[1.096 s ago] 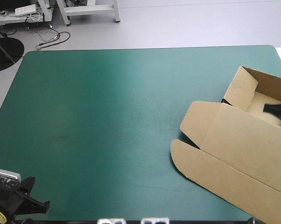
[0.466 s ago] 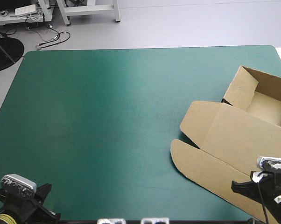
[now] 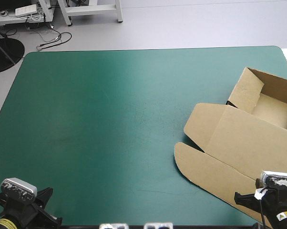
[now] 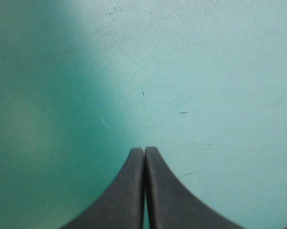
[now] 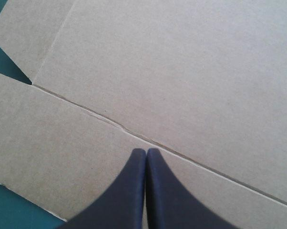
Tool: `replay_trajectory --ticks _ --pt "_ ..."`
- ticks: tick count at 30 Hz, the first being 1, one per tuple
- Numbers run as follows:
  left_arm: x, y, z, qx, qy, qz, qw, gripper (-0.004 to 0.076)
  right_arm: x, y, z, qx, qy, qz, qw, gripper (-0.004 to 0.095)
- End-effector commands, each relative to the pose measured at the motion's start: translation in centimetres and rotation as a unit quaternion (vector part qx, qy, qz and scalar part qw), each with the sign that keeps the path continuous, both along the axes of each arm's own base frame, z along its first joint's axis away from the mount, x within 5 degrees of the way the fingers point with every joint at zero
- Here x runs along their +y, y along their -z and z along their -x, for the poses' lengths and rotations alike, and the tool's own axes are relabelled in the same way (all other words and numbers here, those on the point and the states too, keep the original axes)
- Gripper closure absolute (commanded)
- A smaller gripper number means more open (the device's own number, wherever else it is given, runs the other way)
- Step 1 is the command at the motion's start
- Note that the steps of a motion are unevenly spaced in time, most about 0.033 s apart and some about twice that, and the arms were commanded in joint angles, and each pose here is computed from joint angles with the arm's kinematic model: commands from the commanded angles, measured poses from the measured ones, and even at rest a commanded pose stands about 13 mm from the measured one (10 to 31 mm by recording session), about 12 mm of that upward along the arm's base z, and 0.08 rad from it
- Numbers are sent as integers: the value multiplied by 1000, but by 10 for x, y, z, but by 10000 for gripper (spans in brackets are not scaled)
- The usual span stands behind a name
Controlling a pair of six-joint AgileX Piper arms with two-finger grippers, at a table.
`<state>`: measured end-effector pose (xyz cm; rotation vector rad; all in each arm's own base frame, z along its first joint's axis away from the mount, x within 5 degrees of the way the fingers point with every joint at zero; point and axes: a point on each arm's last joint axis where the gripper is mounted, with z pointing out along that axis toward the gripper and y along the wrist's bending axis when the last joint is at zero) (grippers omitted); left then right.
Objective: Fold the box
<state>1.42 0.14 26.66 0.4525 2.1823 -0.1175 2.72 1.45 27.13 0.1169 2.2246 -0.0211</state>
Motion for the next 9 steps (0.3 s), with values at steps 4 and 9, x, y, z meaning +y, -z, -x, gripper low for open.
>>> replay_trajectory --ticks 4,9 --pt "-2 -11 -4 -32 1 16 999 734 -1 -11 -4 -38 4 4 999 923" --pt "-2 -11 -4 -32 1 16 999 734 -1 -11 -4 -38 3 5 999 923"
